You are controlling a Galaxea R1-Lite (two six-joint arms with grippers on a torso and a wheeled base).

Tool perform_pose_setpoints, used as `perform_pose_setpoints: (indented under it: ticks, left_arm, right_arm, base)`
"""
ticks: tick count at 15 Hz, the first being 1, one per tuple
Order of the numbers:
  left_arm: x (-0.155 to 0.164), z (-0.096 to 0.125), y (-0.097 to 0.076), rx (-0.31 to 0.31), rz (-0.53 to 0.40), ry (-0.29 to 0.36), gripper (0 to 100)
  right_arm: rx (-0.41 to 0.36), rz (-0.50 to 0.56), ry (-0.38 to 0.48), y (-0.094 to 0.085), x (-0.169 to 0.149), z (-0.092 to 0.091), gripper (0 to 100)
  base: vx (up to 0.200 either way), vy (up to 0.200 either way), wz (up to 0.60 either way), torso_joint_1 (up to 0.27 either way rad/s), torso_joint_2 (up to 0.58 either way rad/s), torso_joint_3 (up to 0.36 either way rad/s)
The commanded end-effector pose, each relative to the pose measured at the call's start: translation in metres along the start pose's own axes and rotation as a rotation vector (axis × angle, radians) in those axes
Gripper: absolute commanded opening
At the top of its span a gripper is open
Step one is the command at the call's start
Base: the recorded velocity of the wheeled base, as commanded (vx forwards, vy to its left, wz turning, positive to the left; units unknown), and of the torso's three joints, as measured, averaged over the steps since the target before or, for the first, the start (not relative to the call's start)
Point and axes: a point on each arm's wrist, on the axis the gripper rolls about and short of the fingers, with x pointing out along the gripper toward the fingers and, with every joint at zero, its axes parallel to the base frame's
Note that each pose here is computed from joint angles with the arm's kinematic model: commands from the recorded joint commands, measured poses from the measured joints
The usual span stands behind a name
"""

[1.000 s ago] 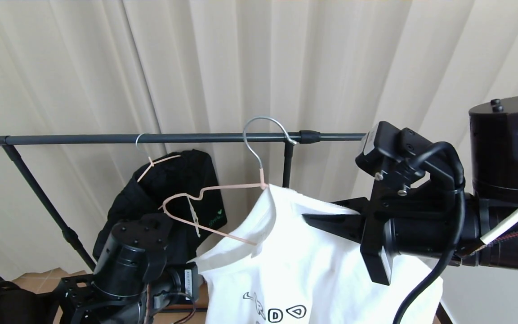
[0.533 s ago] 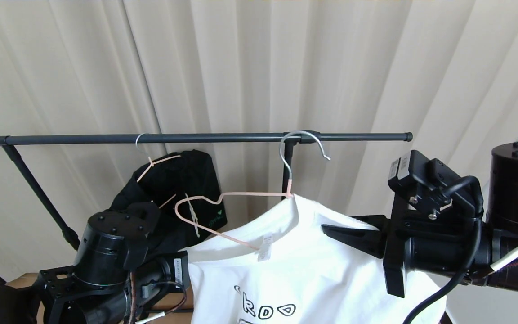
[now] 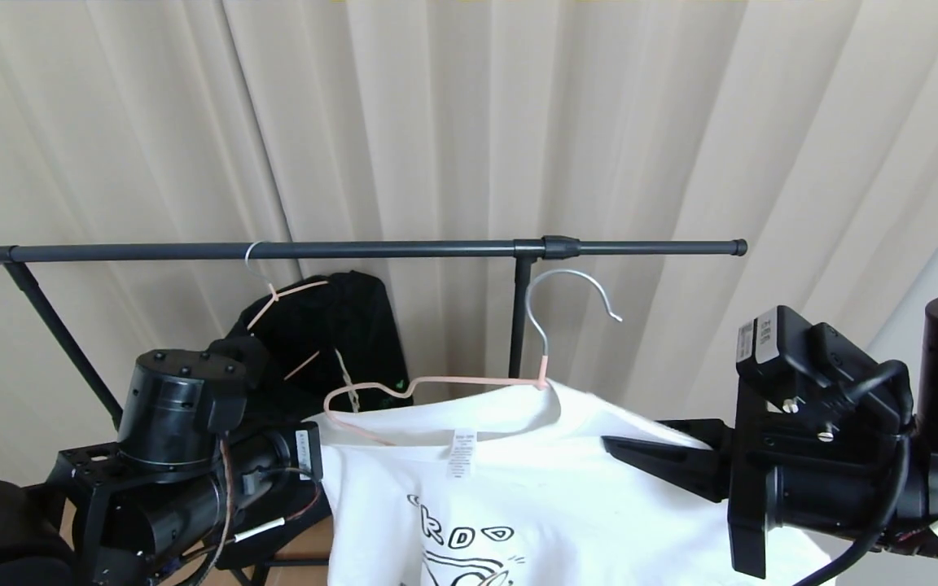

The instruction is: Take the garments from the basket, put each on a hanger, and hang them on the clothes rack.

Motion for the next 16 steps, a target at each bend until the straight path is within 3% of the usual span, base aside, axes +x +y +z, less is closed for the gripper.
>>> perform_pose_setpoints:
  ticks: [1, 3, 12, 16]
  left_arm:
    - [0.005, 0.009, 0.002, -0.012, 0.014, -0.022, 0]
    - [0.007, 0.016, 0.0, -0.007, 0.008, -0.042, 0]
    - [-0.015, 0.026, -0.02, 0.146, -0.076, -0.118, 0]
    - [-0.024, 0.024, -0.029, 0.212, -0.116, -0.131, 0]
  right_arm:
    - [0.0, 0.001, 0.004, 0.001, -0.001, -0.002, 0]
    - [-0.002, 0.003, 0.016, 0.001, 0.0, -0.005, 0]
    - [0.003, 0.011, 0.06, -0.003, 0.019, -0.008, 0]
    - [0.037, -0.002, 0.021, -0.006, 0.026, -0.006, 0]
  base:
    - [0.0, 0.0, 0.0, 0.0, 0.0, 0.0]
    - [0.0, 0.0, 0.0, 0.0, 0.0, 0.0]
    - [0.0, 0.0, 0.0, 0.0, 0.0, 0.0]
    - [0.0, 0.0, 0.0, 0.0, 0.0, 0.0]
